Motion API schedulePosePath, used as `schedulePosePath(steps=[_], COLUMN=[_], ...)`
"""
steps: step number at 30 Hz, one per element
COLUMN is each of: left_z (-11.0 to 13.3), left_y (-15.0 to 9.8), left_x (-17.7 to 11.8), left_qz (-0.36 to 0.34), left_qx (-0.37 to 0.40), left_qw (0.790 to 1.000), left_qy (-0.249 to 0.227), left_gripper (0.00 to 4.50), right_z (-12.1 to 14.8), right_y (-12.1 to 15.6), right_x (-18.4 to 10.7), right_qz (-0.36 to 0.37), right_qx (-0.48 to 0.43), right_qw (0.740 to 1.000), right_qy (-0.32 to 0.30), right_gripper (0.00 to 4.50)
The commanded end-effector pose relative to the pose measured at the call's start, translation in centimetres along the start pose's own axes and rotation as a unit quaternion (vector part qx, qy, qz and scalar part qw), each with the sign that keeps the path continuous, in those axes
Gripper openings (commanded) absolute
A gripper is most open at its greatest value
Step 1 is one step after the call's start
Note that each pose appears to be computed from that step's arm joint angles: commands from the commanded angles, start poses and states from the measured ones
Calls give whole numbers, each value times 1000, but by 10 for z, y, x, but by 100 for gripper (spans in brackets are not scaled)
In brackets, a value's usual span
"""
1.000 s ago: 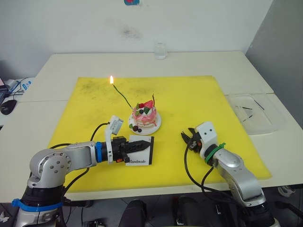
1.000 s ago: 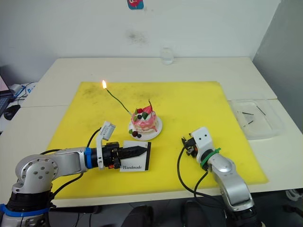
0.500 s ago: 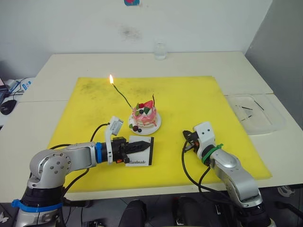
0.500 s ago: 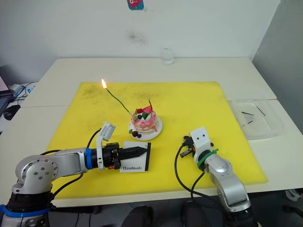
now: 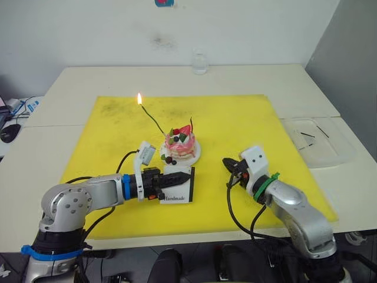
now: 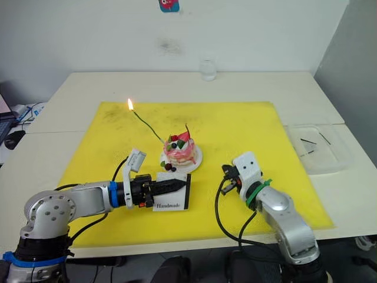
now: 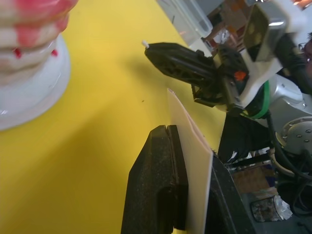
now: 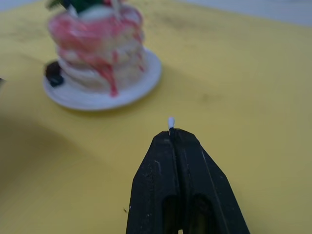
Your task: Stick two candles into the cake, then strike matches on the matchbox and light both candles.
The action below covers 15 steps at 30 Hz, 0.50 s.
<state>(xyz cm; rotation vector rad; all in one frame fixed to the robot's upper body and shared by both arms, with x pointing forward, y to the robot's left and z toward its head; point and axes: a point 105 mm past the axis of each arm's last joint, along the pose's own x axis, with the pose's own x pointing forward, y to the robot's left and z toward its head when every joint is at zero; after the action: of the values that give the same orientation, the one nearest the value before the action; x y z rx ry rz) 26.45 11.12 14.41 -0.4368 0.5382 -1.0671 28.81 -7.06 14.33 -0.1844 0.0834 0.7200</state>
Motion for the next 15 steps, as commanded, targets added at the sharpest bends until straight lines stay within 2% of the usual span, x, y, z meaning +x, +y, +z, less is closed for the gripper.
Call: schedulePosePath(steps=[1,5,15], left_z=[9,10,12], left_y=[-8,-9,-10], left_x=[6,11,12], left_qz=[-16,-20,-24], left_qx=[15,19,23], left_qw=[1000,1000,999], left_qy=[-10,-10,-11], left_gripper=[0,0,0], right_z=[29,38,42], right_y=[19,31,37], right_x=[-10,-17,-16], right_qz=[80,147,178], right_qx=[-31,-74,-106], right_qw=[996,986,978], right_qy=[-33,-14,16], right_gripper=[4,4,4])
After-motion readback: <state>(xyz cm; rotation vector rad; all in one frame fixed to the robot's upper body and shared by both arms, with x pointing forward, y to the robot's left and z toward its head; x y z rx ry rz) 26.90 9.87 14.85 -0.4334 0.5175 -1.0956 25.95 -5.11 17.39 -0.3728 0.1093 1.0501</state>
